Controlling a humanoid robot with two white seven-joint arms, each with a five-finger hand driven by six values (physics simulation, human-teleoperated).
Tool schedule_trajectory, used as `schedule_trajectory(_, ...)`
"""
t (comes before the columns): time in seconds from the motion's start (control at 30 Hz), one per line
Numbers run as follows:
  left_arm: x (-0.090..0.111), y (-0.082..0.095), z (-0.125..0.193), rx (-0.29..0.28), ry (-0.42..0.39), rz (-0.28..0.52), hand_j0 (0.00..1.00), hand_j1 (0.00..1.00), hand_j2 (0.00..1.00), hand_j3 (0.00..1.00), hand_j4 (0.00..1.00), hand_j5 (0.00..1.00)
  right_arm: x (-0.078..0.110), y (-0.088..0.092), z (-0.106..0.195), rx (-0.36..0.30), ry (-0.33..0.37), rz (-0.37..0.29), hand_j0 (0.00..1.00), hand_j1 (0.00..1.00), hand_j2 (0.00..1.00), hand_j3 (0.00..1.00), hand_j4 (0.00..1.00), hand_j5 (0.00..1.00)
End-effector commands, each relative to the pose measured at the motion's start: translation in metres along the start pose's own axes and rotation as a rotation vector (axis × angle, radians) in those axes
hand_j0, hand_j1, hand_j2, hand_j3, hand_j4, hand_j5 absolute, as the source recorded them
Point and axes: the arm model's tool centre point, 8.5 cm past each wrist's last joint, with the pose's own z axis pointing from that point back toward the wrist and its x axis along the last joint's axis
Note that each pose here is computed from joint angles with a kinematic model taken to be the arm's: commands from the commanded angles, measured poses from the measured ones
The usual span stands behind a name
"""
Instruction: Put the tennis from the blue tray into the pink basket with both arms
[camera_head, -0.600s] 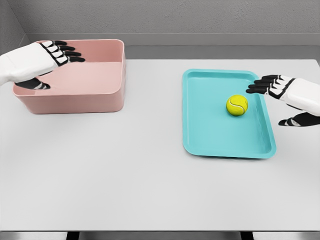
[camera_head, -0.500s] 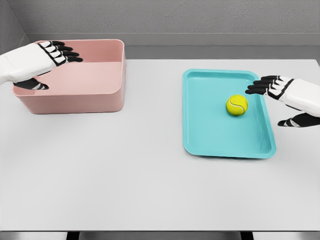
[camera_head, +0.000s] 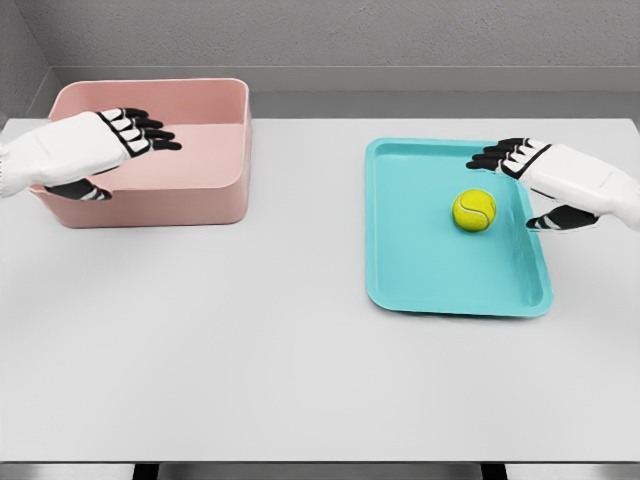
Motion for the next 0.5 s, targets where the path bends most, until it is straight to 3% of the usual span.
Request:
schedule_trajectory(0.0,0.004,0.001,0.001,-0.003,-0.013,-0.003,1.0,1.0,1.0,1.0,1.0,1.0,-0.005,0.026,-0.013,0.04,0.013,-0.035,1.0,1.0,1.0,1.0,1.0,1.0)
schedule_trajectory(0.33,0.011,-0.003,0.004,-0.03,-0.036,-0.005,1.0,1.0,1.0,1.0,1.0,1.0,-0.018,0.058,-0.033,0.112,0.044,-0.08,1.0,1.0,1.0,1.0,1.0,1.0)
schedule_trajectory(0.47,0.013,-0.007,0.003,-0.041,-0.043,0.001,1.0,1.0,1.0,1.0,1.0,1.0,-0.025,0.055,-0.037,0.102,0.061,-0.084,1.0,1.0,1.0,1.0,1.0,1.0)
